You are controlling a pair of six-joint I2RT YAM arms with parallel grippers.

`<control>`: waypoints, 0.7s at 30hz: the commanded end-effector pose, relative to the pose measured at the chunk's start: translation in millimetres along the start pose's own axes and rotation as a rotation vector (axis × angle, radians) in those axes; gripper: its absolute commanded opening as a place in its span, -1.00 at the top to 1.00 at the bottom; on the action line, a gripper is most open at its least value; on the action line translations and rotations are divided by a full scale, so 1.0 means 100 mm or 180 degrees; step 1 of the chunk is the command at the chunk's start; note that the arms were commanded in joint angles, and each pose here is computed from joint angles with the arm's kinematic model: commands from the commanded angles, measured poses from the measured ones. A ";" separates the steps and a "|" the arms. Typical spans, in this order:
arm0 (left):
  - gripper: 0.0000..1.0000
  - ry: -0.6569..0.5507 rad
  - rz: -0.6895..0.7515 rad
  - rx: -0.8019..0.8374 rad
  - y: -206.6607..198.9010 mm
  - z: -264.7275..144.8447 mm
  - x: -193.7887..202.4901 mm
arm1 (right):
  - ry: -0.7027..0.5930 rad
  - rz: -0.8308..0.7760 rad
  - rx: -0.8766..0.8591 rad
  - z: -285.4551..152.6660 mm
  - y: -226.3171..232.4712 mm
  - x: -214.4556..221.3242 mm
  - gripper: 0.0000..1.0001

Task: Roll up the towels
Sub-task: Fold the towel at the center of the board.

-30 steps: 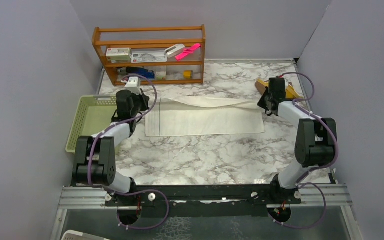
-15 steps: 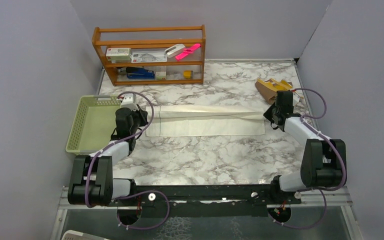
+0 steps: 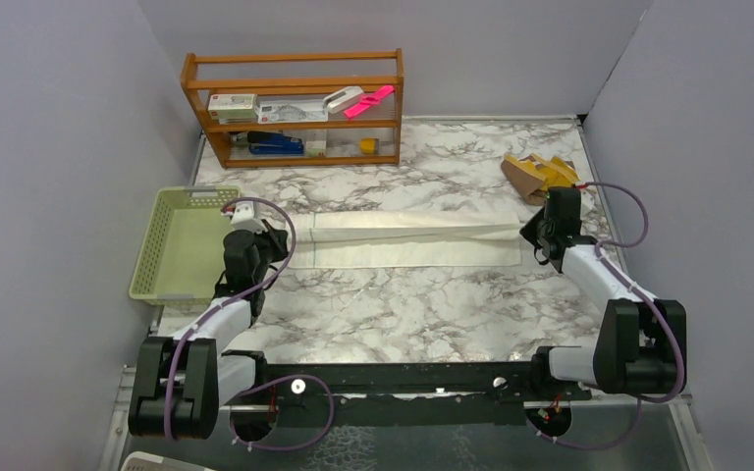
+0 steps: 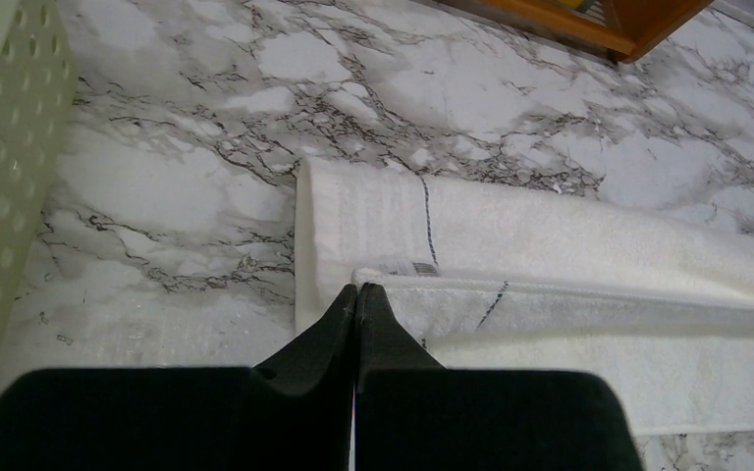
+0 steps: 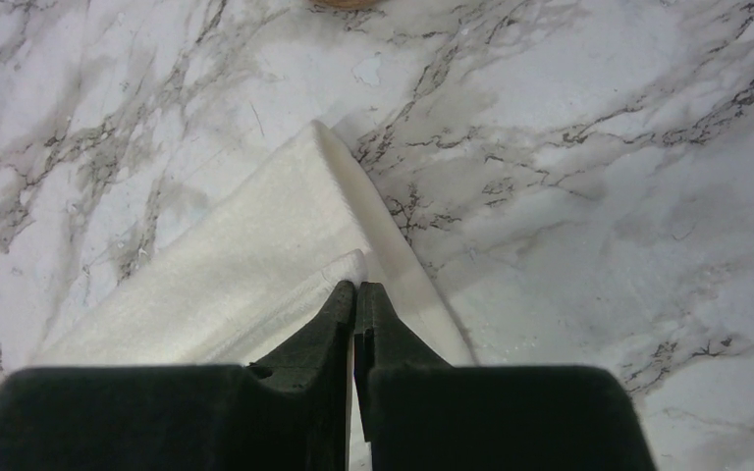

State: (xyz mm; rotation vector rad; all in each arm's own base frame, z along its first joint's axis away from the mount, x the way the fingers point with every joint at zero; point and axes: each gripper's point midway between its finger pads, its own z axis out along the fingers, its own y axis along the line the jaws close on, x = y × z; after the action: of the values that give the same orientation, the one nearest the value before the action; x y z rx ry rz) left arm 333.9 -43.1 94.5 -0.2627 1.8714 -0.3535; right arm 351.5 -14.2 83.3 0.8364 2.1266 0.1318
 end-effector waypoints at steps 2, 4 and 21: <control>1.00 0.0059 -0.0153 0.0012 -0.03 0.03 0.03 | -0.0003 0.0103 0.0066 -0.03 -0.12 0.08 0.91; 1.00 0.0129 -0.0210 -0.0003 -0.02 0.03 0.09 | 0.0023 0.0165 0.0119 -0.05 -0.17 0.13 0.89; -0.43 -0.0350 -0.0442 -0.0016 -0.13 -0.28 -0.28 | -0.0514 0.0237 -0.0304 -0.44 0.05 -0.27 -0.21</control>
State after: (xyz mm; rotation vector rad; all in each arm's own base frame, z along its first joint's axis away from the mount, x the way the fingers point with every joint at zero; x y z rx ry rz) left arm 315.0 -42.2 106.6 -0.3833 1.8349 -0.4008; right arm 319.3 -16.0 104.9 0.9260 1.9857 0.1935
